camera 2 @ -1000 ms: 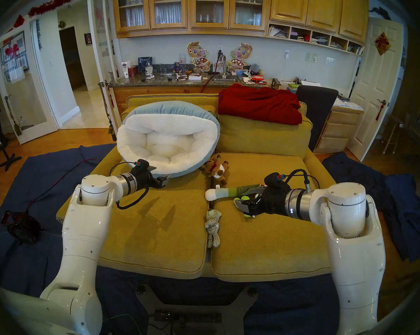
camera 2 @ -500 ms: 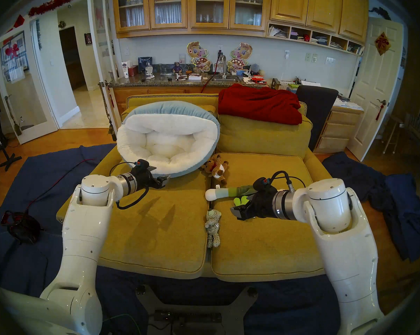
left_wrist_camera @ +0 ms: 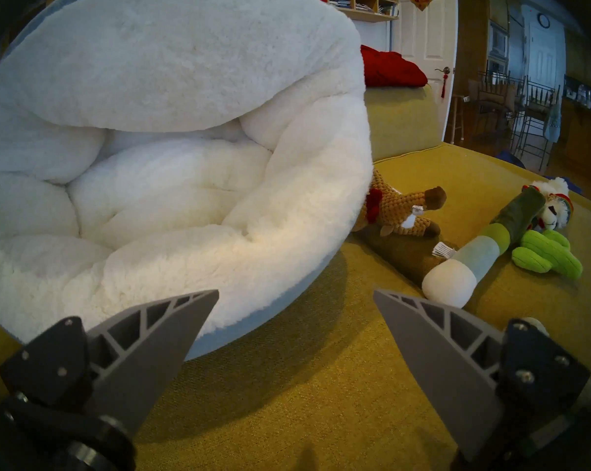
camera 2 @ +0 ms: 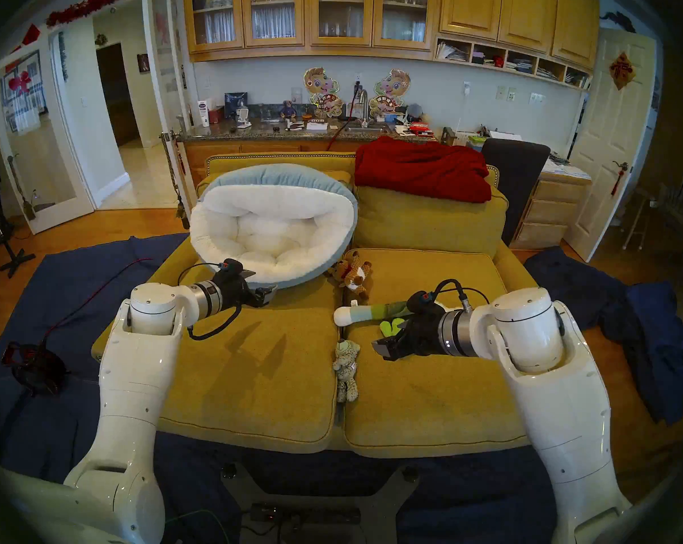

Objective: Put toys into dog bed

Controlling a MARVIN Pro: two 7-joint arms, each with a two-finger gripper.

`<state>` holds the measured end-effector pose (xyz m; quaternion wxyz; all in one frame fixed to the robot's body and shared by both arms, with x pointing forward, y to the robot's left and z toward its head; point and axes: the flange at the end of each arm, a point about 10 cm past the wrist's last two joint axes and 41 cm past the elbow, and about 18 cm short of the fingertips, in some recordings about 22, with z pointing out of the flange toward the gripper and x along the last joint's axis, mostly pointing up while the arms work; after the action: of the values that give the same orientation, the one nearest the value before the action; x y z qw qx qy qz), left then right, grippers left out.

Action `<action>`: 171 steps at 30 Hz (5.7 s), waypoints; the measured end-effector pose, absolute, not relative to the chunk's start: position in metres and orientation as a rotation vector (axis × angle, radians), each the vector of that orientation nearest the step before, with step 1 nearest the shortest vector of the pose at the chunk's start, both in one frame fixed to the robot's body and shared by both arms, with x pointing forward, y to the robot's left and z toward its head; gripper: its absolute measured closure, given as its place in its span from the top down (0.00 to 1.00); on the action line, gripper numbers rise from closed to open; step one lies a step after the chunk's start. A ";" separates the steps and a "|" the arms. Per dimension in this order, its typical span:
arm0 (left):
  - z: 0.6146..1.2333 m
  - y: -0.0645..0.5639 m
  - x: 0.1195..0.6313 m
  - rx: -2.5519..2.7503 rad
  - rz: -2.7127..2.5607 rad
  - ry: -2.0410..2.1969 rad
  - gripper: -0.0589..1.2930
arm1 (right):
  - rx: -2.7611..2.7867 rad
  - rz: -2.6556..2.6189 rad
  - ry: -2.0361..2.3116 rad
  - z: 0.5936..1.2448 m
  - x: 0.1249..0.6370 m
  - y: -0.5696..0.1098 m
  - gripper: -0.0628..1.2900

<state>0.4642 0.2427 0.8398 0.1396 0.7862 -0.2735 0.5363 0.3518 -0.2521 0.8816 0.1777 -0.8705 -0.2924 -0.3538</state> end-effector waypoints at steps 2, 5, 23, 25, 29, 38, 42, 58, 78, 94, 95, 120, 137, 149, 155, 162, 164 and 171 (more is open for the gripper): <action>0.845 0.244 0.462 2.258 1.541 -0.797 0.96 | -2.461 -0.999 -0.826 0.881 0.352 -0.253 0.96; 0.856 0.245 0.458 2.231 1.528 -0.814 0.96 | -2.456 -0.996 -0.823 0.880 0.352 -0.256 0.96; 0.897 0.266 0.421 2.235 1.449 -0.854 0.96 | -2.418 -1.011 -0.811 0.878 0.349 -0.279 0.96; 0.901 0.275 0.414 2.253 1.450 -0.855 0.96 | -2.413 -1.012 -0.811 0.877 0.348 -0.280 0.96; 0.904 0.293 0.402 2.295 1.446 -0.850 0.96 | -2.404 -1.015 -0.812 0.876 0.347 -0.283 0.96; 0.896 0.334 0.386 2.398 1.444 -0.854 0.96 | -2.384 -1.022 -0.821 0.876 0.344 -0.286 0.96; 0.891 0.341 0.387 2.421 1.468 -0.893 0.96 | -2.378 -1.025 -0.825 0.876 0.343 -0.286 0.96; 0.863 0.305 0.404 2.340 1.668 -1.028 0.96 | -2.364 -1.028 -0.832 0.875 0.340 -0.288 0.96; 0.824 0.309 0.372 2.211 1.872 -1.119 0.96 | -2.349 -1.029 -0.839 0.871 0.337 -0.287 0.96; 0.785 0.297 0.377 2.270 2.019 -0.776 0.96 | -2.342 -1.023 -0.842 0.868 0.332 -0.287 0.96; 0.784 0.296 0.378 2.267 2.023 -0.767 0.96 | -2.341 -1.023 -0.842 0.868 0.332 -0.287 0.96; 0.753 0.304 0.371 2.251 2.097 -0.595 0.96 | -2.337 -1.021 -0.847 0.867 0.327 -0.287 0.96; 0.752 0.308 0.372 2.230 2.031 -0.656 0.96 | -2.357 -1.012 -0.853 0.865 0.326 -0.286 0.96; 0.752 0.308 0.372 2.223 2.022 -0.668 0.96 | -2.410 -0.964 -0.886 0.851 0.330 -0.275 0.96; 0.752 0.309 0.373 2.225 2.024 -0.665 0.96 | -2.434 -0.963 -0.913 0.846 0.337 -0.262 0.96; 0.752 0.309 0.373 2.228 2.028 -0.660 0.96 | -2.483 -0.985 -0.913 0.836 0.351 -0.249 0.96; 0.753 0.310 0.373 2.229 2.028 -0.659 0.96 | -2.501 -0.991 -0.911 0.832 0.355 -0.247 0.96; 0.752 0.310 0.373 2.232 2.031 -0.655 0.96 | -2.594 -1.045 -0.907 0.821 0.377 -0.242 0.96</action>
<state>0.3731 0.3101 0.7525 0.0267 0.7224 -0.2121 0.6576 0.3771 -0.2424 0.8211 0.1005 -0.8779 -0.3068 -0.3537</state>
